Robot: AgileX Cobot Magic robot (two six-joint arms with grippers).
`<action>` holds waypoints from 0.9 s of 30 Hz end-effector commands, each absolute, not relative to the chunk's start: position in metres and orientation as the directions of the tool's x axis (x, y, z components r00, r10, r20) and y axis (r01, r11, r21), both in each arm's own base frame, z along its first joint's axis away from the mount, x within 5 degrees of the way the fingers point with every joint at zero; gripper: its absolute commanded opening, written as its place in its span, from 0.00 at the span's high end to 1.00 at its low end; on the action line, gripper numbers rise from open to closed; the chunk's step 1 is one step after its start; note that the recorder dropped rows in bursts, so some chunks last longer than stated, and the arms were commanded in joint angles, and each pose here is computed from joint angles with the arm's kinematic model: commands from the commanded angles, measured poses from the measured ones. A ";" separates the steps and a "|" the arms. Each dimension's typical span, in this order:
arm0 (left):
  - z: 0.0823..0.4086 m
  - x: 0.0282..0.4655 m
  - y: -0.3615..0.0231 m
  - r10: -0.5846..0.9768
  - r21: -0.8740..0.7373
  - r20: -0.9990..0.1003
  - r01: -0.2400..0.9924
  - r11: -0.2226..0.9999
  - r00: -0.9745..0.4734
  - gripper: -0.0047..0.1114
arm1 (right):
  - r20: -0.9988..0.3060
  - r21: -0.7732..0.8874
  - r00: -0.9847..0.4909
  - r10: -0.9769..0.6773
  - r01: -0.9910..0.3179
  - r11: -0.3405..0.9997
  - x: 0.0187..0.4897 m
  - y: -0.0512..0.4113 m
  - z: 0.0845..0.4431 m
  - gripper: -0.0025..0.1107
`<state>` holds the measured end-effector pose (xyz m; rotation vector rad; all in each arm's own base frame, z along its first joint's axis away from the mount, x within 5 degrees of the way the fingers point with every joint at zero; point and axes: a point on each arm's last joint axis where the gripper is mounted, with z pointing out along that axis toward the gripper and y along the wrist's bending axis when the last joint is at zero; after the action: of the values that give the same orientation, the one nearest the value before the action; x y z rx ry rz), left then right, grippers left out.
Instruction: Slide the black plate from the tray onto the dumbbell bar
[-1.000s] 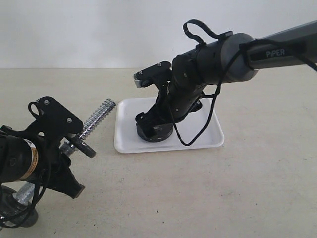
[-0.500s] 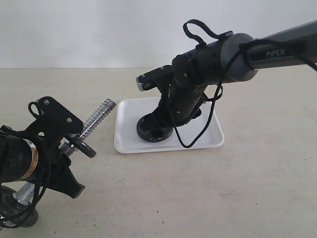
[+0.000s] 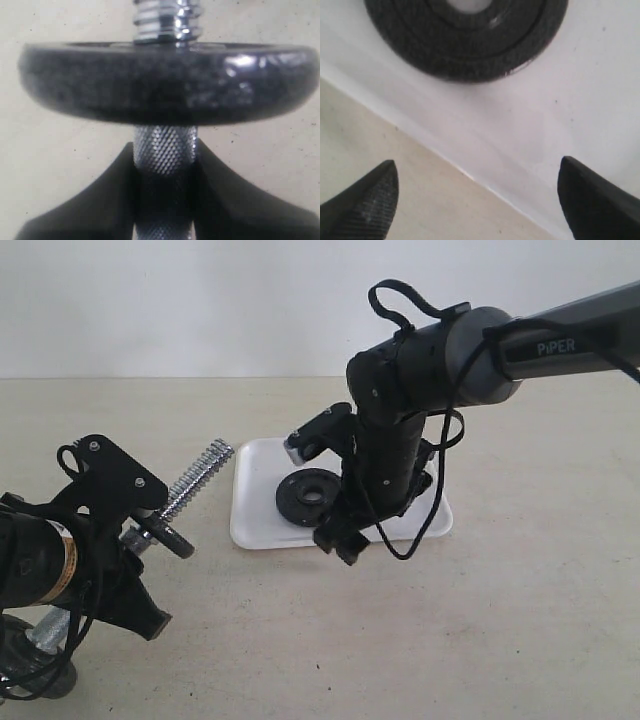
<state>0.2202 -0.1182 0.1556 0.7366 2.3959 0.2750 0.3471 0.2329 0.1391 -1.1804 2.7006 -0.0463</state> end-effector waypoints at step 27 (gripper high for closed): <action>0.175 0.226 -0.119 0.565 0.385 -0.552 0.413 0.825 -0.613 0.92 | -0.196 -0.168 -0.620 -0.760 -0.742 0.649 0.350 0.237 0.143 0.47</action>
<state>0.2202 -0.1182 0.1555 0.7359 2.3964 0.2747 0.3503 0.2334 0.1404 -1.2569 2.6148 -0.1486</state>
